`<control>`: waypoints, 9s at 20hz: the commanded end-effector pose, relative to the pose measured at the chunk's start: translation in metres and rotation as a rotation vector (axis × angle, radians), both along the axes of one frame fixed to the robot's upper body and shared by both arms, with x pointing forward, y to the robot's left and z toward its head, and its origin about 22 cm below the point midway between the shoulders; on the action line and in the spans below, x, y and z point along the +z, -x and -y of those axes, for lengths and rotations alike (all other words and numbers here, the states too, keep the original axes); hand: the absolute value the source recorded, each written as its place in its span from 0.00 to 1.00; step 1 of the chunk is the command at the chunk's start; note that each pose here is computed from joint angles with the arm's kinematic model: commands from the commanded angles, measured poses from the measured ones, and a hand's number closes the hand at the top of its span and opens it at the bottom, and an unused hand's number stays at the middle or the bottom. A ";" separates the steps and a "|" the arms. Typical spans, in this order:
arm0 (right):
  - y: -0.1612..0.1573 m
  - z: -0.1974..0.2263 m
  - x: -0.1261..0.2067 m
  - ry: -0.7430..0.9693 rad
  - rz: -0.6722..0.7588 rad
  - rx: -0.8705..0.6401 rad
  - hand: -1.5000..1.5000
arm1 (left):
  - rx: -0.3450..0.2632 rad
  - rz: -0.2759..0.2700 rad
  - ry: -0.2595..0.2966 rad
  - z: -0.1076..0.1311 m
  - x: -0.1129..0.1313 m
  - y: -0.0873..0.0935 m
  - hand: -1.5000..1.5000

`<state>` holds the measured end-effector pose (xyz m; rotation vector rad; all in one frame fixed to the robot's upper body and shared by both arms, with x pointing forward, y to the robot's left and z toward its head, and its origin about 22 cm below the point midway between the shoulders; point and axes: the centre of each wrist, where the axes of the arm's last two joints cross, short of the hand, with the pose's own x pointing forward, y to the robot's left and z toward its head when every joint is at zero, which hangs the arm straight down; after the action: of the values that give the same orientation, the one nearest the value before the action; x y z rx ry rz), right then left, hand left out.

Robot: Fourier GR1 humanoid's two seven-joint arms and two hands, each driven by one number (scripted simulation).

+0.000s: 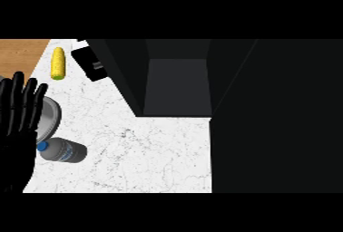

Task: Pick up the bottled water, place it into the cabinet and close the cabinet

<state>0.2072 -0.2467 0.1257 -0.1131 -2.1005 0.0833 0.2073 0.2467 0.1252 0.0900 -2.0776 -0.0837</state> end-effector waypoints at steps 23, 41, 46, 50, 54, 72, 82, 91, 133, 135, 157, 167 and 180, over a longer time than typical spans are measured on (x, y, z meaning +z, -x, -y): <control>0.080 -0.052 0.040 -0.021 -0.117 0.315 0.00 | -0.032 -0.196 0.202 -0.096 0.026 0.121 0.00; 0.096 -0.070 0.044 -0.023 -0.107 0.328 0.00 | 0.042 -0.339 0.125 -0.119 -0.041 0.062 0.00; 0.099 -0.069 0.058 -0.045 -0.114 0.308 0.00 | 0.063 -0.380 0.150 -0.140 -0.059 0.072 0.00; 0.101 -0.064 0.054 -0.040 -0.123 0.305 0.00 | 0.071 -0.413 0.131 -0.122 -0.095 0.047 0.00; 0.107 -0.071 0.070 -0.054 -0.122 0.332 0.00 | 0.083 -0.467 0.128 -0.140 -0.117 0.039 0.00; 0.109 -0.068 0.070 -0.036 -0.101 0.322 0.00 | 0.081 -0.523 0.179 -0.159 -0.227 0.020 0.00; 0.103 -0.078 0.058 -0.044 -0.117 0.315 0.00 | 0.102 -0.483 0.209 -0.155 -0.253 0.003 0.00; 0.103 -0.064 0.064 -0.021 -0.119 0.303 0.00 | 0.103 -0.401 0.254 -0.143 -0.259 -0.011 0.00; 0.095 -0.075 0.053 -0.057 -0.130 0.317 0.00 | -0.168 -0.205 0.217 0.135 -0.148 -0.111 1.00; 0.094 -0.081 0.057 -0.069 -0.136 0.297 0.00 | -0.181 -0.202 0.244 0.141 -0.130 -0.101 1.00; 0.117 -0.050 0.060 -0.046 -0.139 0.336 0.00 | 0.094 -0.328 0.166 0.174 -0.097 -0.184 1.00; 0.111 -0.052 0.039 -0.063 -0.140 0.344 0.00 | 0.214 -0.294 0.015 0.155 -0.114 -0.201 1.00; 0.100 -0.055 0.031 -0.040 -0.134 0.357 0.00 | 0.265 -0.289 -0.085 0.148 -0.108 -0.215 0.00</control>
<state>0.1105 -0.1929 0.1507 0.2481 -1.9598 0.2753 0.4201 0.0983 0.0167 0.3719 -1.7707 -0.0074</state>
